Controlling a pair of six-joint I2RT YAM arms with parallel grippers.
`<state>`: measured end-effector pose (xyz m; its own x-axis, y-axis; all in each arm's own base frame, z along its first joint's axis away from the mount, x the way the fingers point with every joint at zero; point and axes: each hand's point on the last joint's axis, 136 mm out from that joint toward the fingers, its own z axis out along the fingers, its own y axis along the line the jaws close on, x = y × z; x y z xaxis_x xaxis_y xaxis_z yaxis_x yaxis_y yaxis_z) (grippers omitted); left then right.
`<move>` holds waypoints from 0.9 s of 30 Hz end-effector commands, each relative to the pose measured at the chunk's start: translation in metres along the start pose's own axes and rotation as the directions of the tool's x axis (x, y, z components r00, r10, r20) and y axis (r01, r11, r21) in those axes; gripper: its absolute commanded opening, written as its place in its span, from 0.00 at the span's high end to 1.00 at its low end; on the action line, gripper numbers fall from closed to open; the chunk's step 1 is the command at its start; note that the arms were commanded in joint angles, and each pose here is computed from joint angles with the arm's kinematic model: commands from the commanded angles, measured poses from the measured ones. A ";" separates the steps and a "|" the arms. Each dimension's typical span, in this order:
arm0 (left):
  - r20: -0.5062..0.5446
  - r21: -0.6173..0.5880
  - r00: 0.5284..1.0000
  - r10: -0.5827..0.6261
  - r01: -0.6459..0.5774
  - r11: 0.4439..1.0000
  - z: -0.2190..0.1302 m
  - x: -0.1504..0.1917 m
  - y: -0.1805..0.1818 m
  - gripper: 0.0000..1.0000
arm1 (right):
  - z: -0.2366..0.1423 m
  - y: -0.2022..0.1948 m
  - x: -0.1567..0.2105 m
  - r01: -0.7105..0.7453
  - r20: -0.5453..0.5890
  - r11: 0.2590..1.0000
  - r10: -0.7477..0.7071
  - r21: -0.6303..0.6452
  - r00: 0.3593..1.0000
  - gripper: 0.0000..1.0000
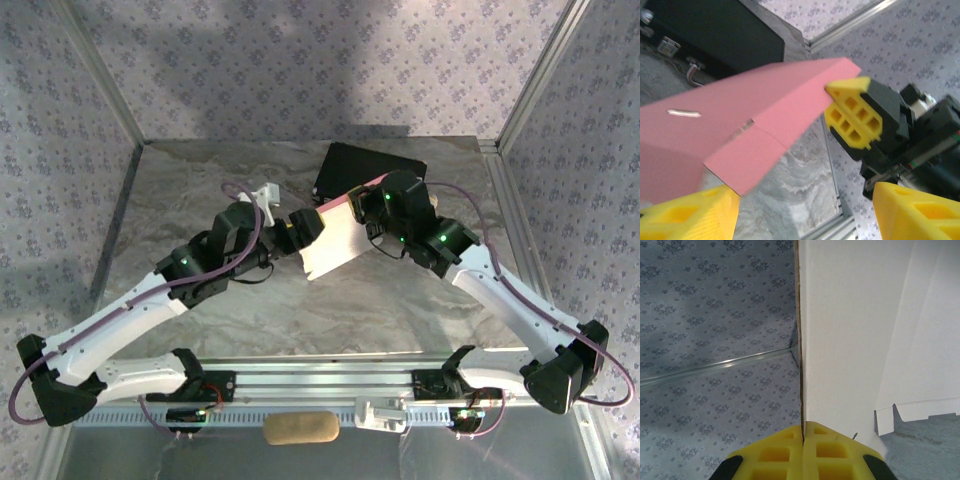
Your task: Fold the paper box
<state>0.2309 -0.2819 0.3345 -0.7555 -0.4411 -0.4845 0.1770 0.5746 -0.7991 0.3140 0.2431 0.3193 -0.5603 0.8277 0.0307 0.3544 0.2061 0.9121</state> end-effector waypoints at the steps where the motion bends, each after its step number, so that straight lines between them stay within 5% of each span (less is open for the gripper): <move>1: 0.018 -0.020 1.000 0.006 -0.006 1.000 -0.001 -0.011 0.004 0.34 | -0.005 0.002 -0.003 -0.014 0.016 1.000 0.014 -0.010 1.000 1.00; 10: 0.001 -0.064 1.000 0.026 -0.026 0.998 -0.002 -0.017 0.014 0.49 | -0.003 0.001 -0.004 -0.019 0.015 1.000 0.019 -0.011 1.000 1.00; 16: 0.048 -0.151 0.994 0.097 -0.089 0.985 -0.022 -0.025 0.025 0.67 | 0.000 0.000 -0.006 -0.019 0.018 1.000 0.019 -0.006 1.000 1.00; 19: 0.034 -0.189 0.993 0.113 -0.105 0.976 -0.024 -0.026 0.035 0.65 | 0.002 0.000 -0.004 -0.020 0.013 1.000 0.020 -0.007 1.000 1.00; 22: 0.028 -0.176 0.993 0.111 -0.105 0.979 -0.019 -0.024 0.035 0.53 | 0.004 0.000 -0.001 -0.019 0.006 1.000 0.019 -0.007 1.000 1.00; 27: 0.037 -0.070 0.999 0.020 -0.017 0.997 -0.027 -0.015 0.015 0.41 | 0.006 0.001 -0.001 -0.024 0.005 1.000 0.024 -0.012 1.000 1.00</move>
<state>0.2405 -0.2468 0.3196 -0.7329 -0.4066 -0.5455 0.1290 0.7042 -0.6982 0.3165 0.2444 0.3164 -0.5573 0.8295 0.0356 0.3597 0.2026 0.9108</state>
